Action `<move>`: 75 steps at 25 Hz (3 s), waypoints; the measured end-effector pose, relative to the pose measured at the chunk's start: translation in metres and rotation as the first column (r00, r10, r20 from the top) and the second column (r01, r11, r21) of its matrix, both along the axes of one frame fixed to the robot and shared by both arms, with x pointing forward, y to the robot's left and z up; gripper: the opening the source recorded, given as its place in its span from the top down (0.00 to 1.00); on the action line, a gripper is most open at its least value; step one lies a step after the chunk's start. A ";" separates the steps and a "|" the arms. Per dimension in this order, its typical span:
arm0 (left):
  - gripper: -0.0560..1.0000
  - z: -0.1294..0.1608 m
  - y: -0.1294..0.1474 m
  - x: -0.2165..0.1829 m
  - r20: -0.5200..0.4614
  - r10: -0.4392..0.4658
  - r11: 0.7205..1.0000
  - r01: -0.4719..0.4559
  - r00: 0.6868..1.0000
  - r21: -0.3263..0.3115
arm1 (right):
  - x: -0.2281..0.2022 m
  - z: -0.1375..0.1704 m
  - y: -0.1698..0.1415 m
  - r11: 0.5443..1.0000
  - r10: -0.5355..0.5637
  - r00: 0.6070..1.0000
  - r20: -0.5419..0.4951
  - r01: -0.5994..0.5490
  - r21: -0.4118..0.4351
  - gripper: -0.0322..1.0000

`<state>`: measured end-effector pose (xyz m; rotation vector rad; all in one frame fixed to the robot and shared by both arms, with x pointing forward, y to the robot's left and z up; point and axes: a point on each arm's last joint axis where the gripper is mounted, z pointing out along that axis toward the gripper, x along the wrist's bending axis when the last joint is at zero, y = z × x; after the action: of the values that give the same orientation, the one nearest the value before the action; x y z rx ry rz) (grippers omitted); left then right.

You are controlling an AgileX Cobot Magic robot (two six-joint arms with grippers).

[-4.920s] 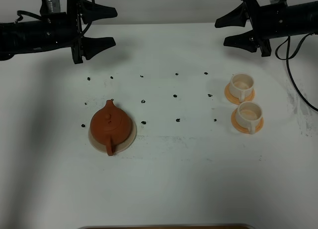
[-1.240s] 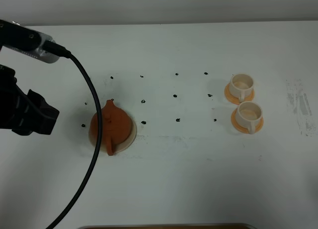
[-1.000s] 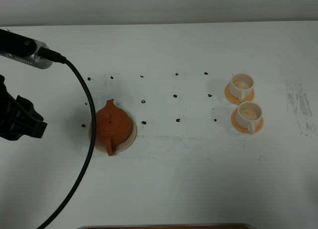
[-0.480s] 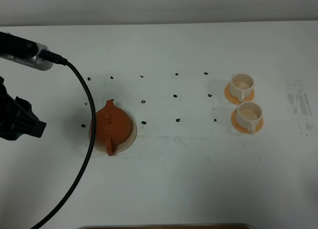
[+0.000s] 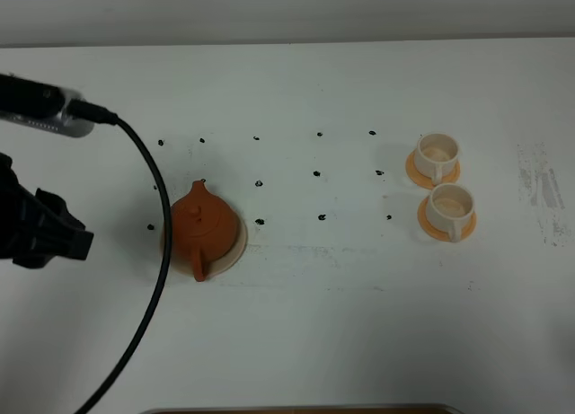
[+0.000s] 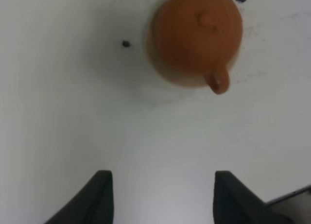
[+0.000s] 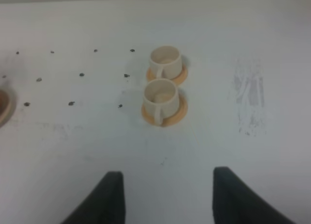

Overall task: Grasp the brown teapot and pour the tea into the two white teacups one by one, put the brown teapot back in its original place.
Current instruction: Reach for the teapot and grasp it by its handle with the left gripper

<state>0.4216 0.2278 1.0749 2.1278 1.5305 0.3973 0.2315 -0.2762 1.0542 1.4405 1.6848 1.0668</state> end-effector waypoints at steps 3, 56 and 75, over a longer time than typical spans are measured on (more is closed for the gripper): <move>0.49 -0.013 0.004 -0.016 -0.006 0.008 0.999 -0.008 1.000 -0.039 | 0.000 0.000 0.000 1.000 0.000 1.000 0.000 0.000 0.000 0.57; 0.59 -0.086 -0.079 0.055 -0.324 0.298 0.936 -0.342 0.898 -0.084 | 0.000 0.000 0.000 1.000 0.000 1.000 0.000 0.000 0.000 0.75; 0.57 -0.123 -0.102 0.088 -0.423 0.316 0.939 -0.345 0.849 0.009 | 0.000 0.000 0.000 1.000 -0.001 1.000 0.000 0.001 0.001 0.75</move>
<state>0.5093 0.1256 0.9514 1.9785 2.1366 -0.0127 0.2315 -0.2762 1.0542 1.4417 1.6841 1.0675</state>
